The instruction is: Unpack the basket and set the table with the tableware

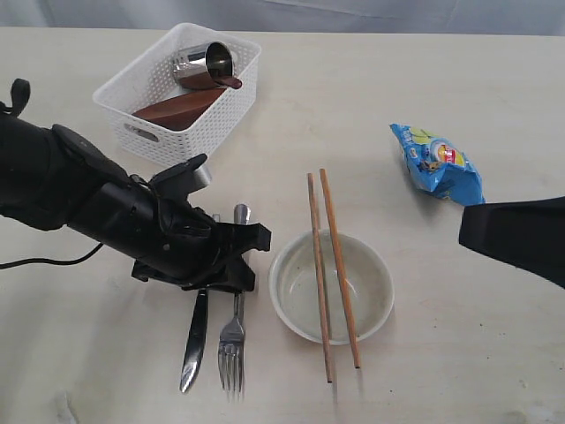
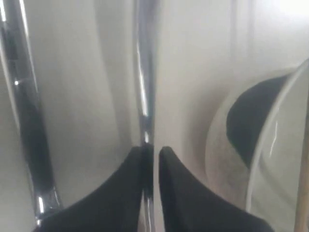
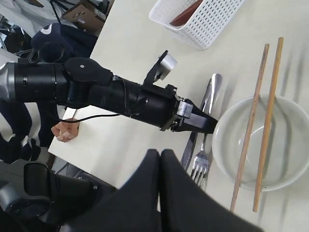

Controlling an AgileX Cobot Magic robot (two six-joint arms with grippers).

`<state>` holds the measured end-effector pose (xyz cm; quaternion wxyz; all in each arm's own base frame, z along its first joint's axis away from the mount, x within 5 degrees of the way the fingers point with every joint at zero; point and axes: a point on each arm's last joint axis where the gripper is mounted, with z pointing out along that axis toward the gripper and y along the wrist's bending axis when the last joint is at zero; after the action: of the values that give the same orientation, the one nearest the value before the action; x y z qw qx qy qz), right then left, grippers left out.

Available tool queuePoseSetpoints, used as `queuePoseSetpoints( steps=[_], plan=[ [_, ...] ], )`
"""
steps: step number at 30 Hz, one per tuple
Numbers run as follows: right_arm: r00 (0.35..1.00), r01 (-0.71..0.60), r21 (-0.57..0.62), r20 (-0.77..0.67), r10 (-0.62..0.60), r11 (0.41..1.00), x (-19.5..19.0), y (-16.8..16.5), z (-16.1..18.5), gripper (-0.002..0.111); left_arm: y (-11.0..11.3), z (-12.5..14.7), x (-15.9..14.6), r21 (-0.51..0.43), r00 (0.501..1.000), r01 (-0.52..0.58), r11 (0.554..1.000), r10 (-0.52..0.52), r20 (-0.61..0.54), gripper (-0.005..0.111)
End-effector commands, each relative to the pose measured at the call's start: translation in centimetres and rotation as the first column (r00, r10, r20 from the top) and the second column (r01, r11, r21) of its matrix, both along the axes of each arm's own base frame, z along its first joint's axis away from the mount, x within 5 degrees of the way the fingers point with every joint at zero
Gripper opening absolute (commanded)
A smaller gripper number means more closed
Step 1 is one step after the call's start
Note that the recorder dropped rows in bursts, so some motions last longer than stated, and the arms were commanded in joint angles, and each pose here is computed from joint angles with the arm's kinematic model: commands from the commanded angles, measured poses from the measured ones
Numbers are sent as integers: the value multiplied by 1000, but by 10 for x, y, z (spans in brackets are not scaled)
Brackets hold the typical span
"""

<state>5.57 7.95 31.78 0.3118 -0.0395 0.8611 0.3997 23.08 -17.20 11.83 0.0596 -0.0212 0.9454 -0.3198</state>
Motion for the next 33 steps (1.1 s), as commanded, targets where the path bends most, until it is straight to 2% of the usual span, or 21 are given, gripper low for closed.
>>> queuePoseSetpoints(
  steps=[1,12,25,28,32,33],
  plan=[
    [1000,7,-3,15,-7,1000,0,-2,1,-1,-1,1,1,1,1000,-10,1000,10,1,27],
    [1000,6,13,23,-7,1000,-2,-5,2,-1,-2,5,-1,-20,1000,2,1000,-2,1,29],
    [999,3,19,35,-4,1000,-3,-7,3,-1,2,44,-5,-56,991,53,997,-46,128,28],
    [999,3,19,35,-4,1000,-3,-7,3,-1,5,45,-7,-21,990,69,997,-66,128,21],
    [999,3,19,35,-4,1000,-3,-7,3,-1,7,46,-9,11,988,92,996,-93,124,0],
    [999,3,19,35,-4,1000,-3,-7,3,-1,7,47,-10,12,987,98,995,-99,129,0]
  ],
)
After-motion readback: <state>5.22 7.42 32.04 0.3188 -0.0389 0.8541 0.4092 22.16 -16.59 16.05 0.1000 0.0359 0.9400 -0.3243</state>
